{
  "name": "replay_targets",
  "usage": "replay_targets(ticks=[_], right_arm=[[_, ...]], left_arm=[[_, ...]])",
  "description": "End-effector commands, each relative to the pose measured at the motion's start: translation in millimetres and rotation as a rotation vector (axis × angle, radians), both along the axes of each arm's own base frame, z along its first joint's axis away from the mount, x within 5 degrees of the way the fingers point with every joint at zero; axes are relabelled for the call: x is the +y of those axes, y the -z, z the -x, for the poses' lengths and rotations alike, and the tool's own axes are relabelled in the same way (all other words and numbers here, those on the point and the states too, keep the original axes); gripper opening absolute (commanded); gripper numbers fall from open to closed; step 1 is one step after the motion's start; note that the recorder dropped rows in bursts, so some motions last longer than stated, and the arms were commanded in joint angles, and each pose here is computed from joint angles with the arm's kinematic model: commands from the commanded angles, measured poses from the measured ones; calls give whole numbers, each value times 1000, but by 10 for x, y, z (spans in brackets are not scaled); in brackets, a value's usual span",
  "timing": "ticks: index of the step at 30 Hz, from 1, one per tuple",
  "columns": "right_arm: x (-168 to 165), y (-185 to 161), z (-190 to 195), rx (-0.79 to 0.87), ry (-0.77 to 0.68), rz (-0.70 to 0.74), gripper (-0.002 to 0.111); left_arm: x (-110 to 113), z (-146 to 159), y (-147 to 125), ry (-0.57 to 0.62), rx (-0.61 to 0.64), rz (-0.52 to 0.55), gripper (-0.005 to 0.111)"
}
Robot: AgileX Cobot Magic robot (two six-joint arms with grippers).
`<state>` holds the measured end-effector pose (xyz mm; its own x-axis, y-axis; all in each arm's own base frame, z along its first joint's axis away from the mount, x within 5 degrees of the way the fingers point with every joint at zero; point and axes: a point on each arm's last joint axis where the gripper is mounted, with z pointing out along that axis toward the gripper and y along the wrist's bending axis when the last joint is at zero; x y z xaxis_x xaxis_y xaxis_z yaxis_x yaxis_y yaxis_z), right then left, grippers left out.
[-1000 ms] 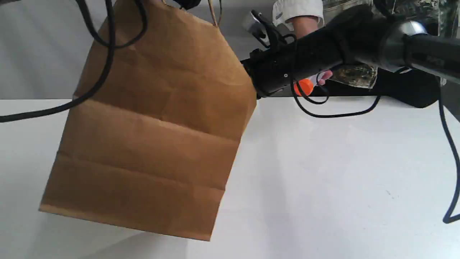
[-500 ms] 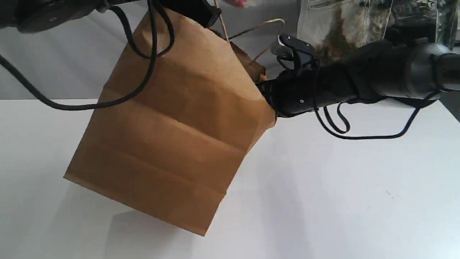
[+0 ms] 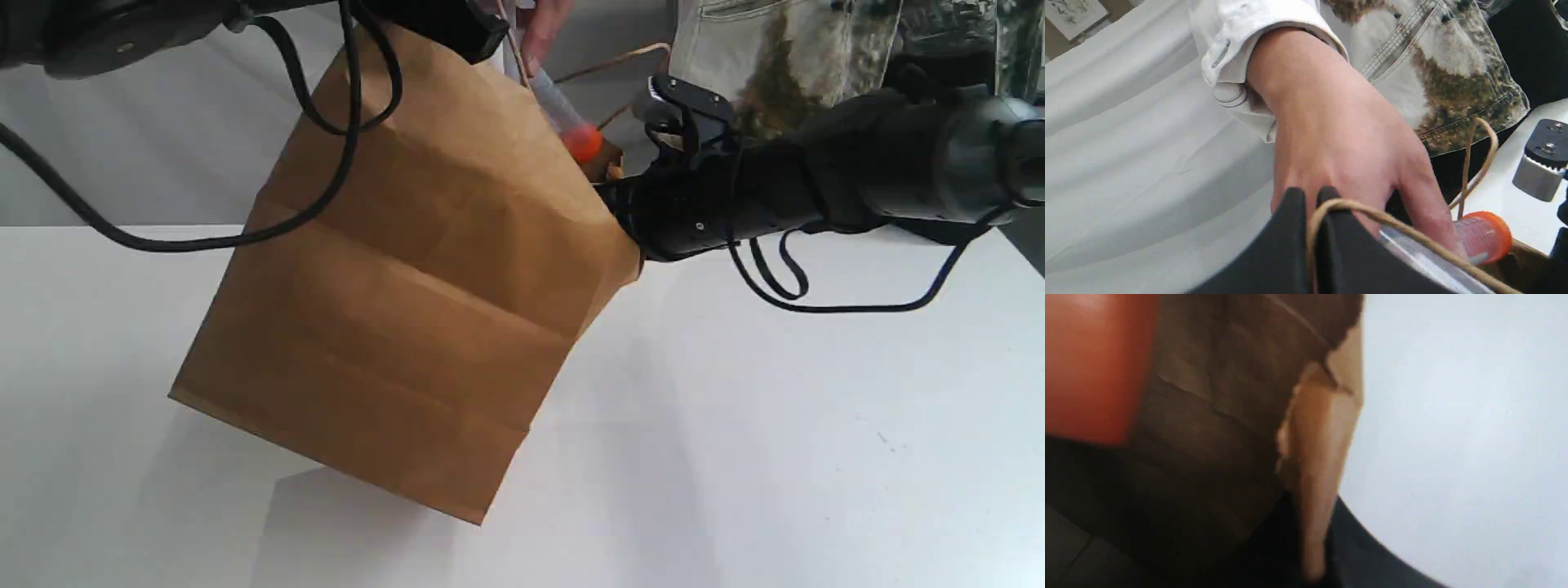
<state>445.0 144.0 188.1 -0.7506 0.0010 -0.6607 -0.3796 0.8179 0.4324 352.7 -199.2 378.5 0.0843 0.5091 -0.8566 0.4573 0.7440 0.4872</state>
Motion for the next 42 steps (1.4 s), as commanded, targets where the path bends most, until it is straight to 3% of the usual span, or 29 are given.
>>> replay_targets(ticks=[1,15,22,25,30,35,42], right_arm=[[-144,182,-17,-44,-49,153,0],[-156,130,-47,-86,-43,174,0],[-141,-422,-131,-234,-26,147,0],[-119,-684,-141,-292,-42,125,0],[-94,-899,-181,-347,-56,107,0],[-83,-983,-202,-373,-46,96,0],[-82,-987,-202,-373,-44,90,0]], left_arm=[[55,52,-265,19,-65,75,0],[79,43,-246,-11,-42,75,0],[85,76,-24,-5,24,74,0],[85,176,92,52,26,58,0],[216,443,-10,74,-3,69,0],[326,712,5,115,-14,82,0],[377,843,288,137,47,45,0]])
